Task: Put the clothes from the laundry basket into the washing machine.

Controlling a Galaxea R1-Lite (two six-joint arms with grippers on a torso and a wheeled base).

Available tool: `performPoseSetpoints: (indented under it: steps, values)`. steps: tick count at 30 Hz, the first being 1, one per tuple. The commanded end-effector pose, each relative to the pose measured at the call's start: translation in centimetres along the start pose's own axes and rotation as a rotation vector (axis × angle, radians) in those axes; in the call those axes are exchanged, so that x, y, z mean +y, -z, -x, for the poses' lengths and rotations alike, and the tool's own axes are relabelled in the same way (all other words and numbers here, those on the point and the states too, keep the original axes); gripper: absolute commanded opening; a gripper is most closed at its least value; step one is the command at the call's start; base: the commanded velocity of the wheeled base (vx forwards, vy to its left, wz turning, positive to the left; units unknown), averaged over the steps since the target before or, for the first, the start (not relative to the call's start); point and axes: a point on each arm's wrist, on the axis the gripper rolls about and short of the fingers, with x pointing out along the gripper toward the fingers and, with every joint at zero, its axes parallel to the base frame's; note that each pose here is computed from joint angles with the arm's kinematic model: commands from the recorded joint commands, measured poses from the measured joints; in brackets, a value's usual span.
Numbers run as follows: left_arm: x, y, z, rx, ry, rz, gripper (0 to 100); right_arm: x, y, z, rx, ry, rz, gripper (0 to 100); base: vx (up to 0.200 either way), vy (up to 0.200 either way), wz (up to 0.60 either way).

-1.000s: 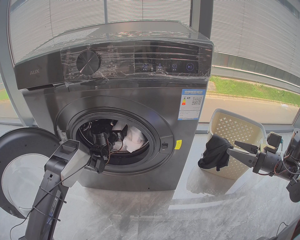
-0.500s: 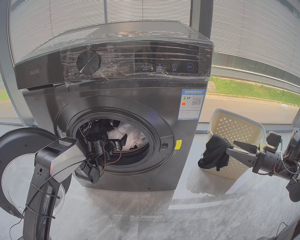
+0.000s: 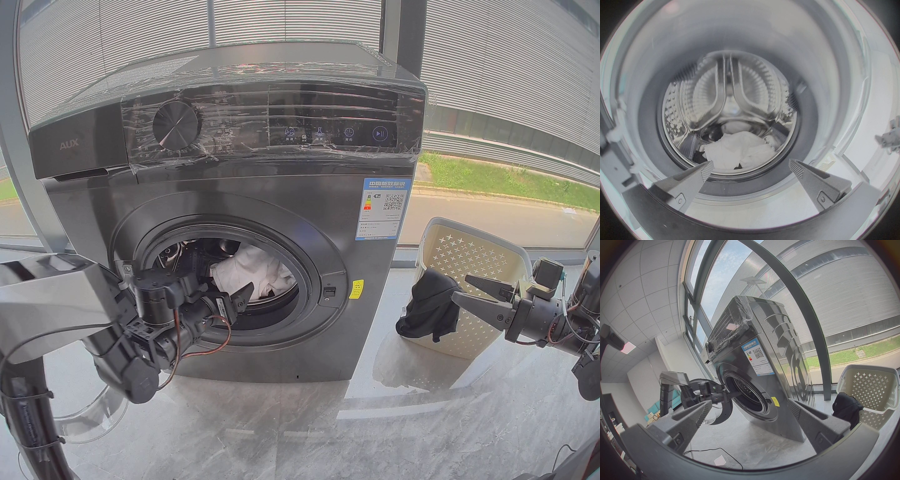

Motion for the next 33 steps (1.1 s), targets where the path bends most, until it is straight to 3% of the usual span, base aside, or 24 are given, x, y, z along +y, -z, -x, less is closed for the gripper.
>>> performPoseSetpoints:
  steps: [1,4,6,9,10,11,12,13,15,17,20,25,26,27,29,31,33]
  values:
    - [-3.4,-7.0,13.5,-0.195,0.108,0.029,100,0.5,-0.5,-0.1,-0.010,-0.038,0.018,100,0.000,0.000,0.00]
    - [-2.6,-9.3,18.1,-0.329,0.111,0.009,100,1.1,-0.7,0.4,-0.024,-0.049,0.032,100,0.000,0.000,0.00]
    - [-1.6,-9.6,20.2,-0.371,0.076,-0.009,100,1.3,-0.7,0.6,-0.026,-0.050,0.032,100,0.000,0.000,0.00]
    - [0.1,-8.9,23.5,-0.408,0.027,-0.067,100,1.3,-0.6,0.7,-0.025,-0.049,0.033,100,0.000,0.000,0.00]
    - [0.8,-8.3,25.1,-0.420,0.018,-0.118,100,1.4,-0.7,0.7,-0.027,-0.050,0.035,100,0.000,0.000,0.00]
    - [0.9,-8.3,25.3,-0.422,0.014,-0.124,100,1.4,-0.7,0.7,-0.028,-0.051,0.036,100,0.000,0.000,0.00]
    - [1.4,-7.4,27.4,-0.443,0.007,-0.198,100,1.5,-0.8,0.8,-0.034,-0.052,0.041,100,0.000,0.000,0.00]
    - [1.5,-7.3,28.5,-0.468,0.001,-0.238,100,1.6,-0.9,0.8,-0.037,-0.054,0.044,100,0.000,0.000,0.00]
    - [1.2,-7.2,30.2,-0.500,0.012,-0.266,100,1.7,-1.0,1.0,-0.045,-0.054,0.051,100,0.000,0.000,0.00]
    - [1.0,-7.0,30.9,-0.512,0.009,-0.269,100,1.9,-1.1,1.1,-0.050,-0.056,0.056,100,0.000,0.000,0.00]
    - [0.5,-5.1,33.8,-0.509,-0.054,-0.253,100,2.4,-1.4,1.7,-0.069,-0.062,0.083,100,0.000,0.000,0.00]
    - [0.2,-0.6,37.2,-0.464,-0.082,-0.246,100,3.1,-0.8,2.8,-0.065,-0.062,0.085,100,0.000,0.000,0.00]
    - [0.3,1.8,38.4,-0.451,-0.114,-0.239,100,3.3,-0.5,3.2,-0.061,-0.062,0.082,100,0.000,0.000,0.00]
    - [0.6,2.8,38.4,-0.411,-0.146,-0.233,100,3.5,-0.4,3.4,-0.063,-0.065,0.084,100,0.000,0.000,0.00]
    - [1.0,3.1,38.3,-0.386,-0.266,-0.234,100,3.6,-0.5,3.5,-0.067,-0.068,0.088,100,0.000,0.000,0.00]
    - [1.0,3.2,38.3,-0.384,-0.284,-0.225,100,3.8,-0.6,3.8,-0.075,-0.069,0.095,100,0.000,0.000,0.00]
    - [1.2,3.8,38.1,-0.329,-0.303,-0.213,100,3.9,-0.7,3.8,-0.081,-0.071,0.100,100,0.000,0.000,0.00]
